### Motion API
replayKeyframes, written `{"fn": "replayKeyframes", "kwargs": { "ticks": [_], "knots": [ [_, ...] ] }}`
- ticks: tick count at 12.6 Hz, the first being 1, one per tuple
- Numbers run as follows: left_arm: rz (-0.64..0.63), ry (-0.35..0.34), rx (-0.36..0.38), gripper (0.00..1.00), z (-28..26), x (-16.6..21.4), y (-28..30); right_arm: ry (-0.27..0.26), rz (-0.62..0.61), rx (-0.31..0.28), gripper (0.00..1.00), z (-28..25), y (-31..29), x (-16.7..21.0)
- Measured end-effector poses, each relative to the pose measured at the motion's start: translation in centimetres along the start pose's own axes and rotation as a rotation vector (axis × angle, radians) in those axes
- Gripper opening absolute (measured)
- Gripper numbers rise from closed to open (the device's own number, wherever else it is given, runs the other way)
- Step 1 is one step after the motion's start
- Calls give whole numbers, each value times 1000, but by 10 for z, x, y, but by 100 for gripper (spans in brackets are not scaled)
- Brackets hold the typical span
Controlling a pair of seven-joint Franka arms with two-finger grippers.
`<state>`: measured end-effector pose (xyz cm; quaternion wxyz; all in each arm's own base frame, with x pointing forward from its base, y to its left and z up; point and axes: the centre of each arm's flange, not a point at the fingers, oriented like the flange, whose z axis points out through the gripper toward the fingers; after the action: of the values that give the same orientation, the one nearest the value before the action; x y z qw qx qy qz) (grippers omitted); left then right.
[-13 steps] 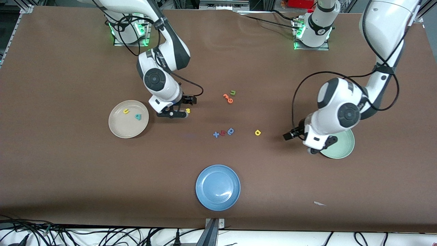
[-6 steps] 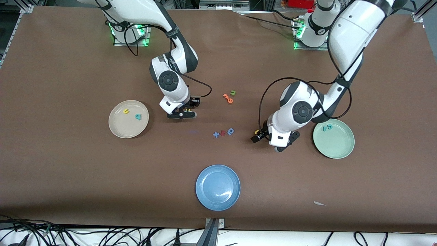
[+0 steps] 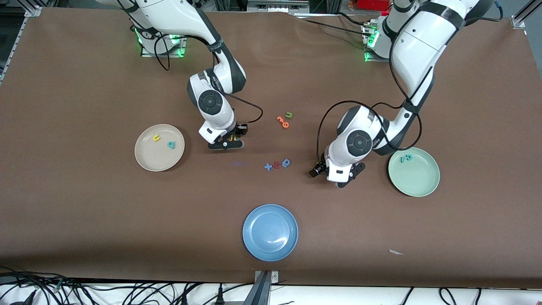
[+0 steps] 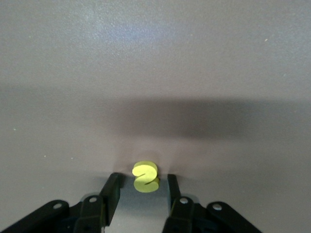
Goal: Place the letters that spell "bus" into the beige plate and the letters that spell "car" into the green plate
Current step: 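Grasp yellow 2 with the right gripper while the left gripper grasps yellow d, then drop 2 on the cream plate while the left gripper drops d on green plate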
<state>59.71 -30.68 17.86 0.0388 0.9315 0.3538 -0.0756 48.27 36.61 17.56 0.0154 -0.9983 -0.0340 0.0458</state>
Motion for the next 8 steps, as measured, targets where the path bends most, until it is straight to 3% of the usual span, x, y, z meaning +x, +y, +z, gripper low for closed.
{"fn": "replayKeyframes", "kwargs": {
  "ticks": [2, 4, 6, 8],
  "knots": [
    [-14, 2, 2, 94, 1, -3, 1, 4, -1, -2, 24, -2, 1, 1],
    [-26, 2, 4, 89, 2, -2, 1, 5, -2, -1, 22, -2, 1, 1],
    [-28, -1, 9, 67, 6, -1, 0, 8, -6, 1, 22, -3, 0, 2],
    [-29, -4, 13, 63, 10, -1, -1, 21, 1, 8, 22, -16, 2, 7]
  ]
}}
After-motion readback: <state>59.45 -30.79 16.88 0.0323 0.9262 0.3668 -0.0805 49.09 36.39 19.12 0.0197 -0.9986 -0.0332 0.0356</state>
